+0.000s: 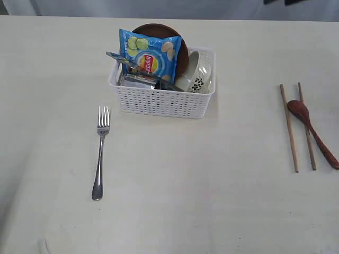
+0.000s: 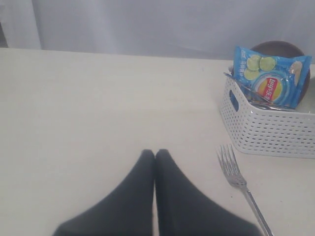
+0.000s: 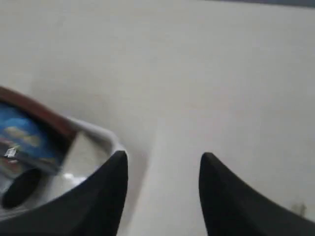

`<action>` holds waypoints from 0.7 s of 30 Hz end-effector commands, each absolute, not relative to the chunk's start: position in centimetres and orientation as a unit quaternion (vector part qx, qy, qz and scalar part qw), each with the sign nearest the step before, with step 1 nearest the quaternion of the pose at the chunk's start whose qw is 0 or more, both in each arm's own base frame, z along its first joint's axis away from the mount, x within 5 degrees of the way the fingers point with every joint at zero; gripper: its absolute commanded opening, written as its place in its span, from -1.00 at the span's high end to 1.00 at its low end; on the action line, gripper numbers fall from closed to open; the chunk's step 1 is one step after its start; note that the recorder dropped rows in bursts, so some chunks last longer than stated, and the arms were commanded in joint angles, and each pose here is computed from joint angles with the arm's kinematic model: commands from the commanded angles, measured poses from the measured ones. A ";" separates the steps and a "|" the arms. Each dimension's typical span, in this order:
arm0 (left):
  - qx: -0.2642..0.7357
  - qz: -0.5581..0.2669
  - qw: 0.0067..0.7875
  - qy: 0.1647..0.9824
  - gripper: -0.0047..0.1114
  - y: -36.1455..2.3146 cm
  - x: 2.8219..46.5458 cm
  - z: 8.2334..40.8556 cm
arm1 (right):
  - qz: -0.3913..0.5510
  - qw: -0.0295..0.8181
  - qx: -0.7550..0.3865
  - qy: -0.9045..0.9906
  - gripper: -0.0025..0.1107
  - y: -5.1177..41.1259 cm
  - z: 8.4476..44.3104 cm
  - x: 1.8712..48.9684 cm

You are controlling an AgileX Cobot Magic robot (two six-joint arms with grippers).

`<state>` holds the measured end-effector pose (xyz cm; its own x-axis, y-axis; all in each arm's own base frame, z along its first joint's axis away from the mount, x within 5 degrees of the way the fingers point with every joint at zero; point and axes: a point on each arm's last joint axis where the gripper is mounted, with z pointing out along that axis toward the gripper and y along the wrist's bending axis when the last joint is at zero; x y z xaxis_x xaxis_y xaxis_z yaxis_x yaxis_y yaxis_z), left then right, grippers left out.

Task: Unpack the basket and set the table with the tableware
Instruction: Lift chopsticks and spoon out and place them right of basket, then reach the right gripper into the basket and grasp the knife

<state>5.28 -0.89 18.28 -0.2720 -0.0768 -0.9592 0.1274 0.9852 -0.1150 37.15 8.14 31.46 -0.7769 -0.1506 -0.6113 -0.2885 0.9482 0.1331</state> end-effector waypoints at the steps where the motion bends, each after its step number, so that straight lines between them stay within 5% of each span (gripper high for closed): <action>1: 0.019 -0.085 0.604 0.792 0.92 -0.9 5.3 18.2 | 0.140 0.327 -0.245 0.902 0.23 15.8 33.1 34.8; 9: 0.019 -0.085 0.604 0.792 0.92 -0.9 5.3 18.2 | 0.036 0.327 -0.406 0.853 0.23 27.6 29.3 33.0; 21: 0.019 -0.085 0.604 0.792 0.92 -0.9 5.3 18.2 | -0.030 0.269 -0.487 0.830 0.23 34.2 21.0 33.9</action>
<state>5.28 -0.89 18.28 -0.2720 -0.0768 -0.9592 0.1274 0.9852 -0.1150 33.47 33.86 21.96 -0.3941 -0.8030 -0.4471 -0.7924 0.5433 -0.2774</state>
